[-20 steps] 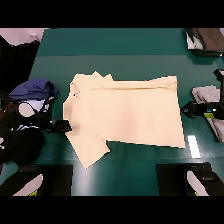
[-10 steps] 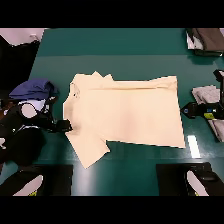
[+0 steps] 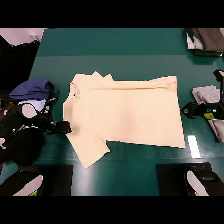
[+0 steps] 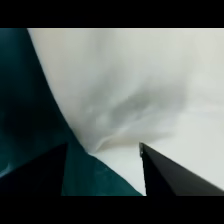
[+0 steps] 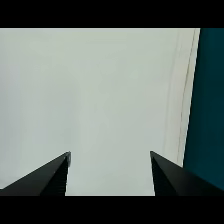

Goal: Fold the shirts.

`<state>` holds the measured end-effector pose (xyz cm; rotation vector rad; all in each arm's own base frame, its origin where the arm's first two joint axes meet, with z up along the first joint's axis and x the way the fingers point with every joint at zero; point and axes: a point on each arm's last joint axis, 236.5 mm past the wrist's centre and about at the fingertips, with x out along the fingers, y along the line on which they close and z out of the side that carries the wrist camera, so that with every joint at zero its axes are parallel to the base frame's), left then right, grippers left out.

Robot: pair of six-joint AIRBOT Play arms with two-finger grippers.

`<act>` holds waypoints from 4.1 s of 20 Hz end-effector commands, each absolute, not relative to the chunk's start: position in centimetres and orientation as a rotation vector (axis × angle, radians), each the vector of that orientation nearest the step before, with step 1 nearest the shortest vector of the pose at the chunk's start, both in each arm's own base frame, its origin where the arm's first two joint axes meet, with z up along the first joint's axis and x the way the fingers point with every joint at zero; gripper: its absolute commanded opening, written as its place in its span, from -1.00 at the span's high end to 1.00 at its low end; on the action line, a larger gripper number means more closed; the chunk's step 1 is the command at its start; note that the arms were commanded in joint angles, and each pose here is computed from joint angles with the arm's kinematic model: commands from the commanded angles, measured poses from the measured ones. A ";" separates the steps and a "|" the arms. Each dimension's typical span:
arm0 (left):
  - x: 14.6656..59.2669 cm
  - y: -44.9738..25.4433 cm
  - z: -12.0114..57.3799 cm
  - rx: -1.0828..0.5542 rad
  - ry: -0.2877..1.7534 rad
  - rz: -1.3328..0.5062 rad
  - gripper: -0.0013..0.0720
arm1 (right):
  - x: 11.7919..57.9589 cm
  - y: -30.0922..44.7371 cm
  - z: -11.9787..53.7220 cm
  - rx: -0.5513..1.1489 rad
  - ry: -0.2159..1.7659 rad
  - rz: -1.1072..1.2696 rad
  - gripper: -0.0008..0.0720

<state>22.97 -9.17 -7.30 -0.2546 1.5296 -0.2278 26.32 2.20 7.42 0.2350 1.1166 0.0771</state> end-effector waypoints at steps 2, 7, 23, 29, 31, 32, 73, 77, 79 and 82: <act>23.6 -9.4 -7.2 -0.270 1.503 -0.227 -0.50 | 26.3 2.2 7.4 0.235 1.117 0.078 -0.56; 22.5 -10.0 -8.7 -0.312 1.579 -0.229 -0.50 | 26.2 2.2 7.4 0.234 1.121 0.078 -0.56; 25.7 -10.8 -4.9 -0.223 1.477 -0.352 0.90 | 15.6 -3.6 -3.8 0.461 1.514 -0.175 -0.84; 25.8 -10.8 -4.9 -0.208 1.470 -0.368 0.90 | 13.9 -2.3 -7.6 0.519 1.623 -0.153 -0.76; 25.8 -10.8 -4.9 -0.208 1.470 -0.369 0.90 | 15.2 -1.3 -7.9 0.587 1.620 -0.114 -0.76; 25.8 -10.8 -4.9 -0.208 1.470 -0.369 0.90 | 15.9 -1.0 -7.9 0.613 1.613 -0.104 -0.68; 17.1 -12.2 52.8 0.037 0.026 -0.557 0.90 | 19.6 0.8 49.1 -0.029 0.115 -0.031 0.94; 14.3 -12.5 51.8 0.023 0.068 -0.581 0.90 | 18.2 1.4 48.7 -0.006 0.194 -0.024 0.94; 13.7 -12.3 50.9 0.010 0.112 -0.577 0.90 | 18.3 1.1 47.1 0.029 0.264 -0.032 0.94; 15.7 -10.5 48.8 0.021 0.191 -0.487 0.90 | 20.0 0.5 43.1 0.122 0.390 -0.035 0.94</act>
